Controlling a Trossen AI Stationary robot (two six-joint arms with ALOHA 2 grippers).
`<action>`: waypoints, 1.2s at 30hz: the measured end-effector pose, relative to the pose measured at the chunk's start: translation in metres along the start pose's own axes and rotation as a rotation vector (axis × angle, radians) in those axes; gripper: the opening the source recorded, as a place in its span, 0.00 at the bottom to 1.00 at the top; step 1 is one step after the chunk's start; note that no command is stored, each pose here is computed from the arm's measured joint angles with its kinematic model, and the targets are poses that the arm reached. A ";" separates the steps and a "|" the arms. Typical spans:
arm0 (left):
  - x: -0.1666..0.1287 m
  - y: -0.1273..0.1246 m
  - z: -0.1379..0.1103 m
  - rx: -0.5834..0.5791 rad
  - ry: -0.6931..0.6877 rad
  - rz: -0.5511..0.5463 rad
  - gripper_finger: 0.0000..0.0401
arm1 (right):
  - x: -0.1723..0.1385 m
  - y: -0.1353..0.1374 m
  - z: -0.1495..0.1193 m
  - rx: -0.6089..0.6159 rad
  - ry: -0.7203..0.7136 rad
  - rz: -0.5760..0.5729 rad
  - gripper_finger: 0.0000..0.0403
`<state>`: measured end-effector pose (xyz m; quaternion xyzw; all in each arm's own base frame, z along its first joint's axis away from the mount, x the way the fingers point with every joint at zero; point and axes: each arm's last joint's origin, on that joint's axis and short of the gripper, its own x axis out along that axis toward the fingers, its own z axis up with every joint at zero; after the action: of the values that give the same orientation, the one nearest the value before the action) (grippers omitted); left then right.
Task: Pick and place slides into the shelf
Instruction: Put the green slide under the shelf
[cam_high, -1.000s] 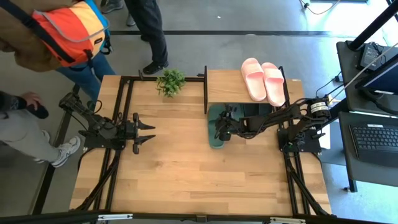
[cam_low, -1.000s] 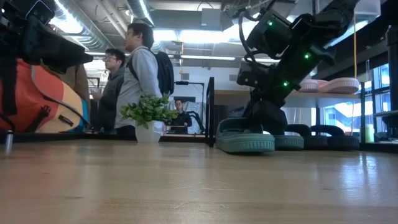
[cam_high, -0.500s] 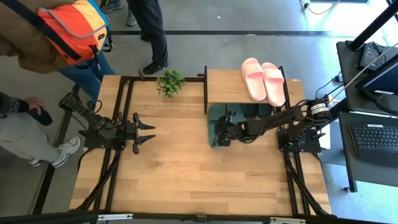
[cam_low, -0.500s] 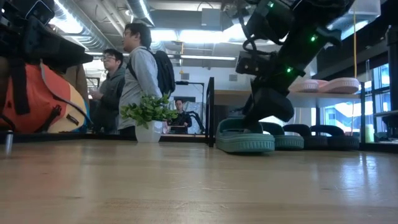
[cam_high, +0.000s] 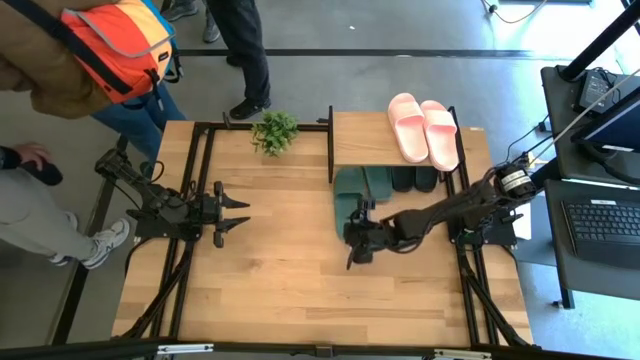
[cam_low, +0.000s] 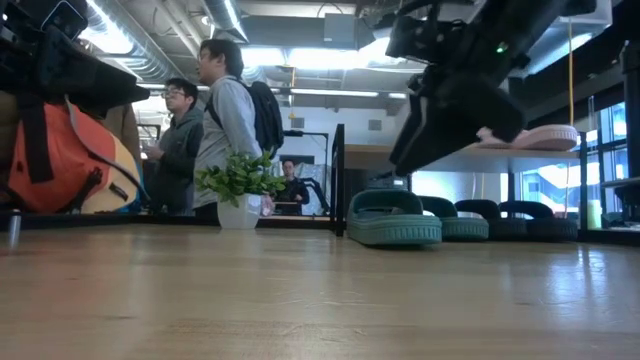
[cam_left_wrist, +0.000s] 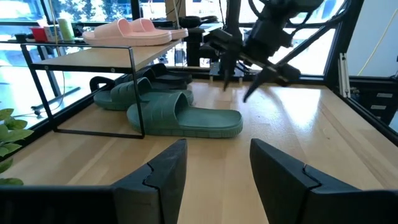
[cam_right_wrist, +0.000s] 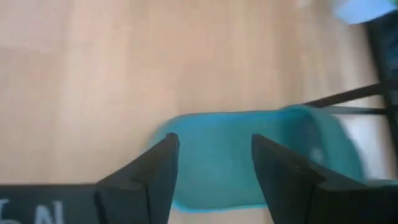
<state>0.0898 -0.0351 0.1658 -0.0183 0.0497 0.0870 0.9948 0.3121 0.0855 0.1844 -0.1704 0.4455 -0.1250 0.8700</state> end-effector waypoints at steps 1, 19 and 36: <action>0.000 0.000 0.000 0.000 0.000 0.000 0.42 | -0.001 0.002 0.000 0.003 0.002 0.026 0.50; 0.000 0.000 0.000 0.000 0.000 0.000 0.42 | 0.010 0.011 -0.017 0.055 -0.015 0.199 0.41; 0.000 0.000 0.000 0.000 0.000 0.000 0.42 | 0.032 0.014 -0.026 0.014 0.047 0.177 0.38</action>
<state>0.0898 -0.0351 0.1659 -0.0182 0.0496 0.0870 0.9948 0.3101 0.0816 0.1405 -0.1215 0.4781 -0.0549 0.8681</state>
